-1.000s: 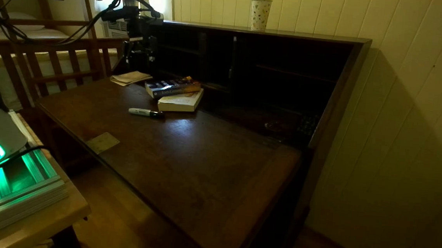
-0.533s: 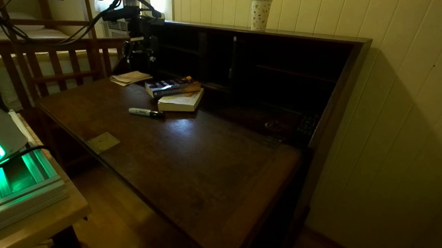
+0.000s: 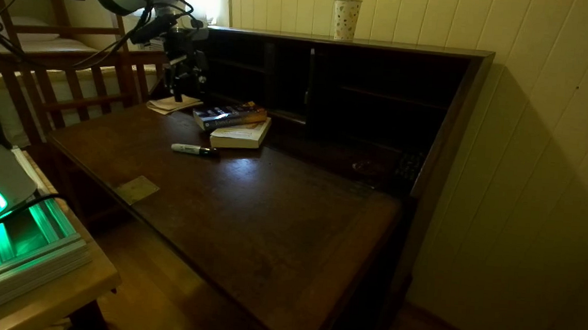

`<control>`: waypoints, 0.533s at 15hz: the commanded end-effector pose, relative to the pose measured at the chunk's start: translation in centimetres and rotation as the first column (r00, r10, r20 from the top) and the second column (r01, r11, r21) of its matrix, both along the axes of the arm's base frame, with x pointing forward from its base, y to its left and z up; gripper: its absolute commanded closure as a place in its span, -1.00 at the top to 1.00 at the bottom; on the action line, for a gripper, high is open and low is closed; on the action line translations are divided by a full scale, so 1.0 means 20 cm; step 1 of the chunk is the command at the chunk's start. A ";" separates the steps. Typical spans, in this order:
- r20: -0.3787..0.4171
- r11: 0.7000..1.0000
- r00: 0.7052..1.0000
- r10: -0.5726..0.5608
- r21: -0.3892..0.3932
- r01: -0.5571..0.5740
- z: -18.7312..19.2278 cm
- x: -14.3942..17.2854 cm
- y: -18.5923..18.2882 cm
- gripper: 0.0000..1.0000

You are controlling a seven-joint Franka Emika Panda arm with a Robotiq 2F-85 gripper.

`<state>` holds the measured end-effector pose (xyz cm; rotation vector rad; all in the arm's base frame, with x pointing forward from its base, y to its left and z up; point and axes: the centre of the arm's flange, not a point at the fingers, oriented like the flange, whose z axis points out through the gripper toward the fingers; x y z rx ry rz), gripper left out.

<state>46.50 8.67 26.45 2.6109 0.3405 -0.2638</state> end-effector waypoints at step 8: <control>-0.012 0.960 0.988 0.156 -0.234 -0.155 -0.27 0.14 0.15 1.00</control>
